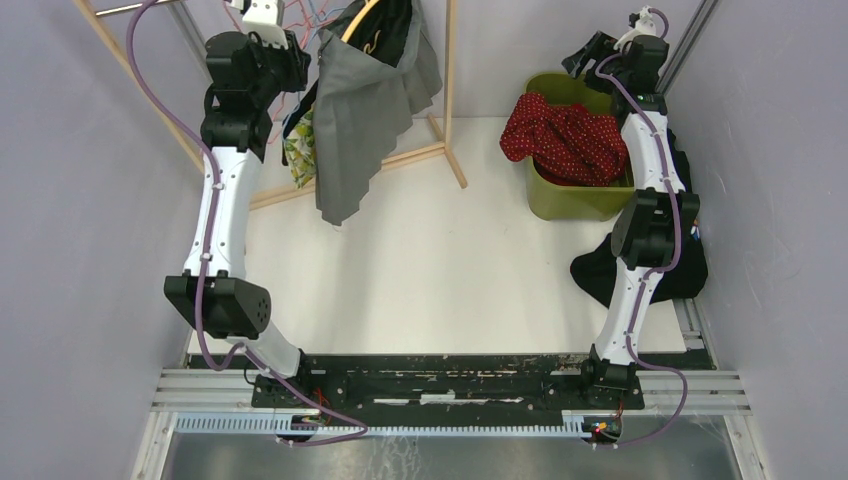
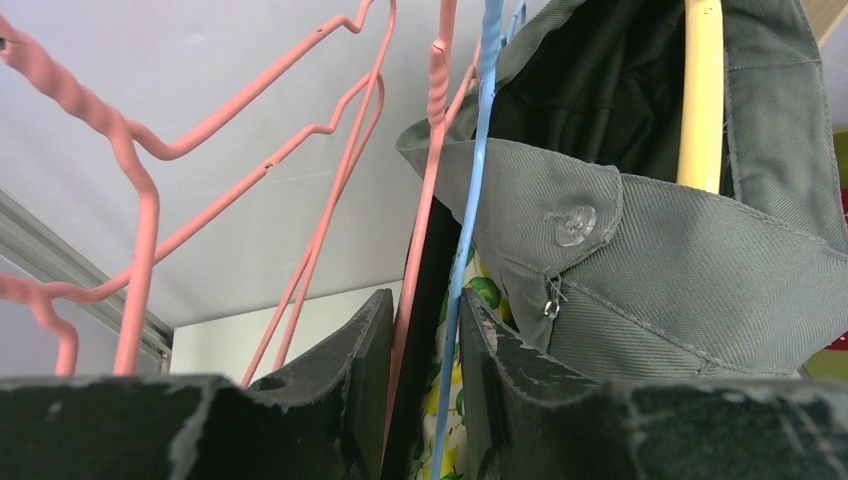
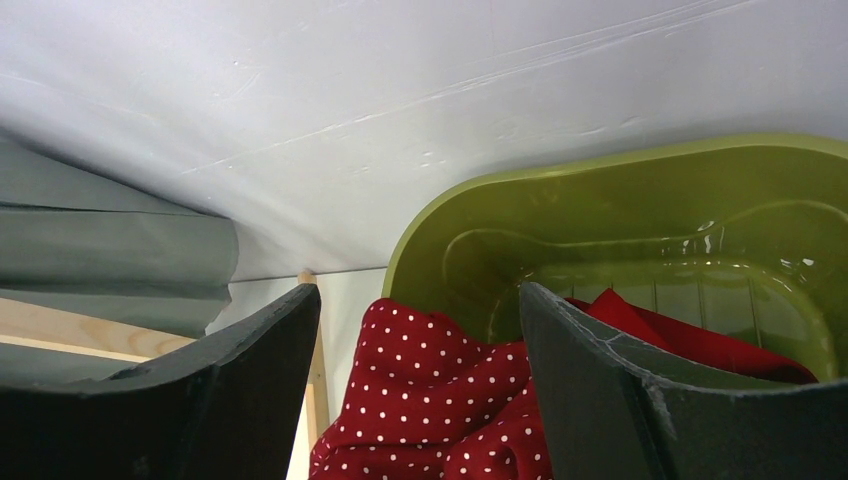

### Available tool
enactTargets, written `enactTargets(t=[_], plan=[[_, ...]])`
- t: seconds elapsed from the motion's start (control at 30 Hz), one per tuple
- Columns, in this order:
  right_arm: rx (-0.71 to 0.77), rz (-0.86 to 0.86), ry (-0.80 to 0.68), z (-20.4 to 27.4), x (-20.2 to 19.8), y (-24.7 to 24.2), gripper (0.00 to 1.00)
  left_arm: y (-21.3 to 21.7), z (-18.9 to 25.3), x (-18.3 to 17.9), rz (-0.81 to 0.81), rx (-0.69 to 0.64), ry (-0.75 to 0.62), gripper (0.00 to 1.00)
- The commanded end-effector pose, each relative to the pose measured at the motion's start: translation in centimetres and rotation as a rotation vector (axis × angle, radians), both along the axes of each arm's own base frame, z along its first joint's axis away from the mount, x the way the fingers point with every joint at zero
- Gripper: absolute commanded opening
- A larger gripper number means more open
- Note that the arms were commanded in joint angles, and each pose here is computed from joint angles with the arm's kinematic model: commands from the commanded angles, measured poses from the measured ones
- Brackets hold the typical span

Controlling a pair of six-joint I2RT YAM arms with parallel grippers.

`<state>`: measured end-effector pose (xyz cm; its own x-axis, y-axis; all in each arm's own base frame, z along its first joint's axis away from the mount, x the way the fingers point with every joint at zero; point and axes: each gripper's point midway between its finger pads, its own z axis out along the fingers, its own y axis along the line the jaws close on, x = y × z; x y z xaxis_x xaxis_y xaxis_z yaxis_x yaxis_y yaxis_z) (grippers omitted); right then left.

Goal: Remove the skirt from the hanger
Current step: Pick up the hanger from the clothesline.

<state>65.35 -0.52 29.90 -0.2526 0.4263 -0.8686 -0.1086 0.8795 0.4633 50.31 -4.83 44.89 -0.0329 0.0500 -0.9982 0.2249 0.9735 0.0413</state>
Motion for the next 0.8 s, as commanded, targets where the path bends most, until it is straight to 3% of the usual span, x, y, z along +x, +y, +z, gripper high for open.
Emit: enactTargets(t=[0.0,0.37,0.77], plan=[[-0.011,-0.008,-0.119,5.2,-0.7,-0.2,0.79,0.0,3.9,-2.0,-0.023,0.012,-0.11,0.38],[-0.02,0.006,-0.123,5.6,-1.0,0.5,0.79,-0.8,5.3,-3.7,-0.066,-0.007,-0.138,0.46],[-0.026,0.009,-0.119,5.4,-1.0,0.6,0.79,0.0,3.0,-2.3,-0.028,0.03,-0.094,0.47]])
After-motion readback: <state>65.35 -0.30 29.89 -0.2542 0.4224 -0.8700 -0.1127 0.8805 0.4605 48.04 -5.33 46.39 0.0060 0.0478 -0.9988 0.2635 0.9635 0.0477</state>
